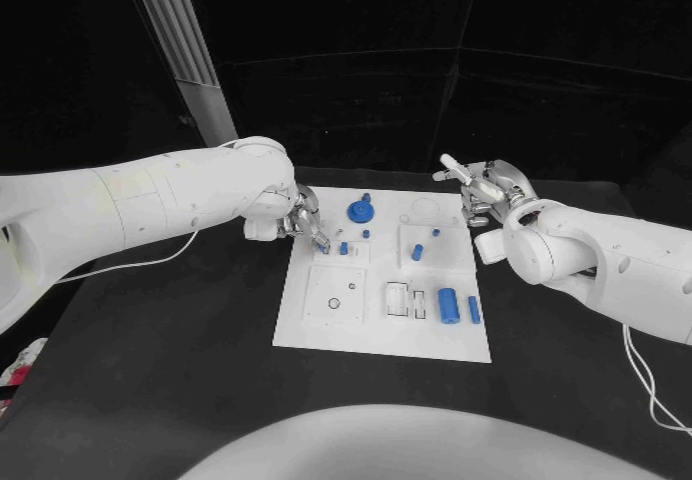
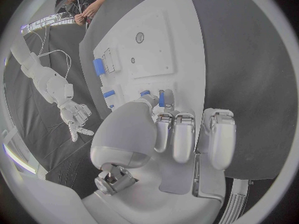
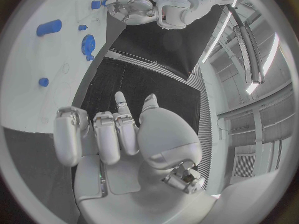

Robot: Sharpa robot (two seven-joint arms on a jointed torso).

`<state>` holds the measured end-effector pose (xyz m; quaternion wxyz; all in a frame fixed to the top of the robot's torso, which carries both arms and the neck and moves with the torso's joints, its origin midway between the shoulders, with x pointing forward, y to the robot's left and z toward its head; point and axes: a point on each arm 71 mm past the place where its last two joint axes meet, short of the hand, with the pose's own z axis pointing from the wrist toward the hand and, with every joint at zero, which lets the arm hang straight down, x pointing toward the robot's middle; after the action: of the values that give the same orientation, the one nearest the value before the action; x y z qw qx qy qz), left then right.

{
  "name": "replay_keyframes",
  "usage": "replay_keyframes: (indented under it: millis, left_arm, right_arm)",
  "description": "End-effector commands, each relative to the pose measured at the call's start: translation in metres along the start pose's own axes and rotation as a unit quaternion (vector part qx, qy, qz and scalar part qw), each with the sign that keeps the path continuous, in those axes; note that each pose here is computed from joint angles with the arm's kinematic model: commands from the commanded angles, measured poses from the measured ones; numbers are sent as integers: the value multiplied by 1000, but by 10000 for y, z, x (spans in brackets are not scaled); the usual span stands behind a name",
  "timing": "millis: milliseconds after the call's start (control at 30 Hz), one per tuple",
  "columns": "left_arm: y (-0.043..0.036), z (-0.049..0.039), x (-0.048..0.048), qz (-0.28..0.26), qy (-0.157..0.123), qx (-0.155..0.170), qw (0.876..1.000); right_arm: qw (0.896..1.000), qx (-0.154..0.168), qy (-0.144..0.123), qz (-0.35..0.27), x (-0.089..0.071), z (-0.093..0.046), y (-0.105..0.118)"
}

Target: Assemble the parts on the task board

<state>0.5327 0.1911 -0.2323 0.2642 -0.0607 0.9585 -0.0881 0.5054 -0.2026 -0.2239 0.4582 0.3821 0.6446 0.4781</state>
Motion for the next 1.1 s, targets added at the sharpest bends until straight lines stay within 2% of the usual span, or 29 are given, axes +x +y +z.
replay_keyframes:
  millis: [33,567,1100]
  left_arm:
    - [-9,0,2,2,3,2,1000]
    - [-38,27,9,2,4,3,1000]
    - [-23,41,10,3,8,-1,1000]
  right_arm:
    - [1000,-4,0,0,-2,1,17]
    - [1000,-4,1,0,5,2,19]
    - [1000,-4,1,0,5,1,19]
